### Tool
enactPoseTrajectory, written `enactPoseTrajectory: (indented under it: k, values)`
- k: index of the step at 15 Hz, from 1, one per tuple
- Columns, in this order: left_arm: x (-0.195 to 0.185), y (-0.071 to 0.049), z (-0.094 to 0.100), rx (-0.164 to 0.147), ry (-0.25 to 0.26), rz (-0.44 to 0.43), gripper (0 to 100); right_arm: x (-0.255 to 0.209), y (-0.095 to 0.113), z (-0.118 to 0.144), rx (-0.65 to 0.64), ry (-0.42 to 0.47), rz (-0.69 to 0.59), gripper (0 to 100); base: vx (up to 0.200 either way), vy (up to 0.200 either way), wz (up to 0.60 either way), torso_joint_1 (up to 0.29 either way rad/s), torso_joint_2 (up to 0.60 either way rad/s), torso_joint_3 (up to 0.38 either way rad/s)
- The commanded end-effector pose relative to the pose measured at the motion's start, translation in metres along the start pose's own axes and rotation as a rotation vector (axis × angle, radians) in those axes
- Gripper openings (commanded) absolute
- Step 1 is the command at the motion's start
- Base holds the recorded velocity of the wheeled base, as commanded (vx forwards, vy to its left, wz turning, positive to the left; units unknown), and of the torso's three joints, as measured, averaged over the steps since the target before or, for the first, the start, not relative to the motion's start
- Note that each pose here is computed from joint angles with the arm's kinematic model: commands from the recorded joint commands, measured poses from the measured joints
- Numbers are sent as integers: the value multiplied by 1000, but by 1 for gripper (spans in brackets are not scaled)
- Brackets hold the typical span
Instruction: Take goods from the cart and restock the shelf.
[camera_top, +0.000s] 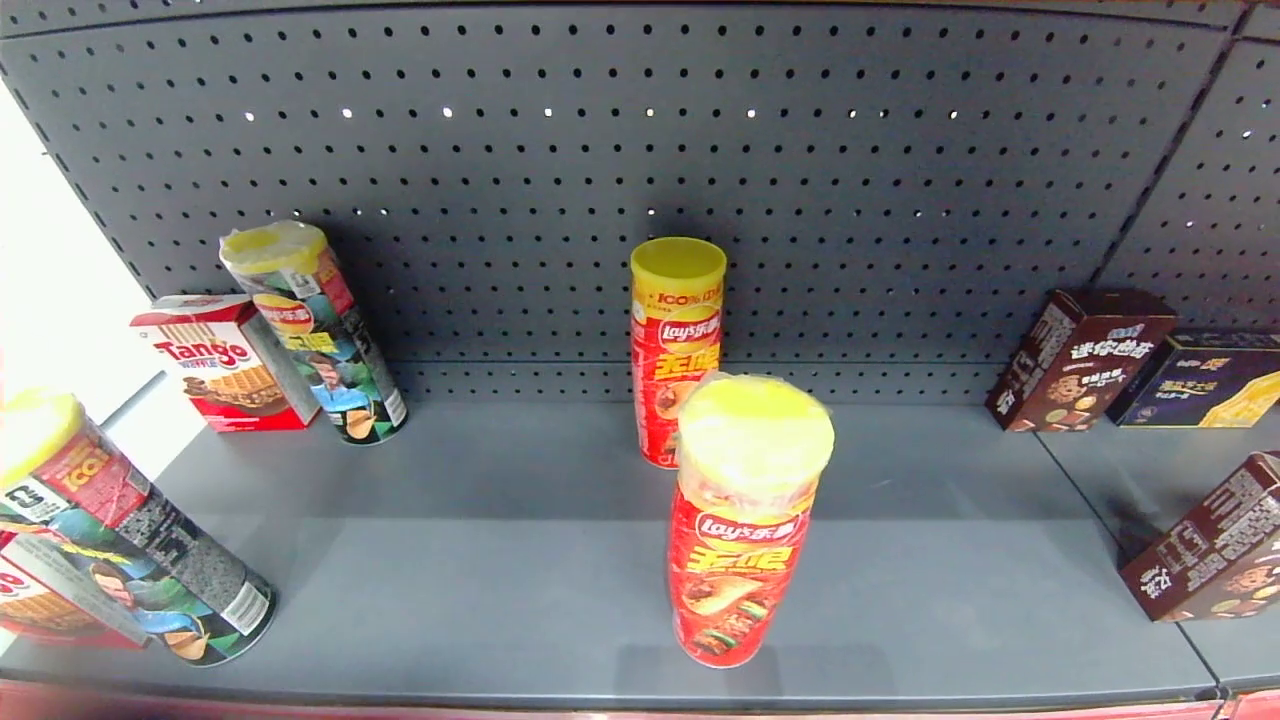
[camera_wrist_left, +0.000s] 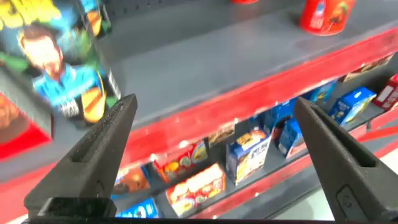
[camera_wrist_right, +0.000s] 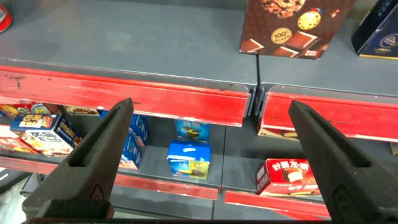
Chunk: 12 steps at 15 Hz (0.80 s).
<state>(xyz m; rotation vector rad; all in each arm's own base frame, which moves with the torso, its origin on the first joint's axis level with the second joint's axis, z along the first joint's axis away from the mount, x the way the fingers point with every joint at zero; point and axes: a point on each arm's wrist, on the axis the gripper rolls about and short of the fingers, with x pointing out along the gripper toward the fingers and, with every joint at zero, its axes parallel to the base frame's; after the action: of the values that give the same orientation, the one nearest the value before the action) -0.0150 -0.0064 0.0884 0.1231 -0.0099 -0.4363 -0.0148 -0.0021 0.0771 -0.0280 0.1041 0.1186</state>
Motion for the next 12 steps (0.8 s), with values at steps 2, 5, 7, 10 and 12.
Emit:
enactPoseTrajectory:
  k: [2,5,7,10,12]
  values:
    - [-3,-2,-4,-5,-2,5,100,0,0,0,-1,2,0,100,0,0,0,0,0,0]
    - [-2,-2,-4,-9,-1,13,100,0,0,0,-1,2,0,100,0,0,0,0,0,0]
    - [-5,-5,-5,7,-42,124,100,0,0,0,-1,2,0,100,0,0,0,0,0,0]
    - [-7,-6,-5,13,-65,99,100,0,0,0,-1,2,0,100,0,0,0,0,0,0]
    - [-7,-6,-5,3,-65,97,100,0,0,0,1,2,0,100,0,0,0,0,0,0]
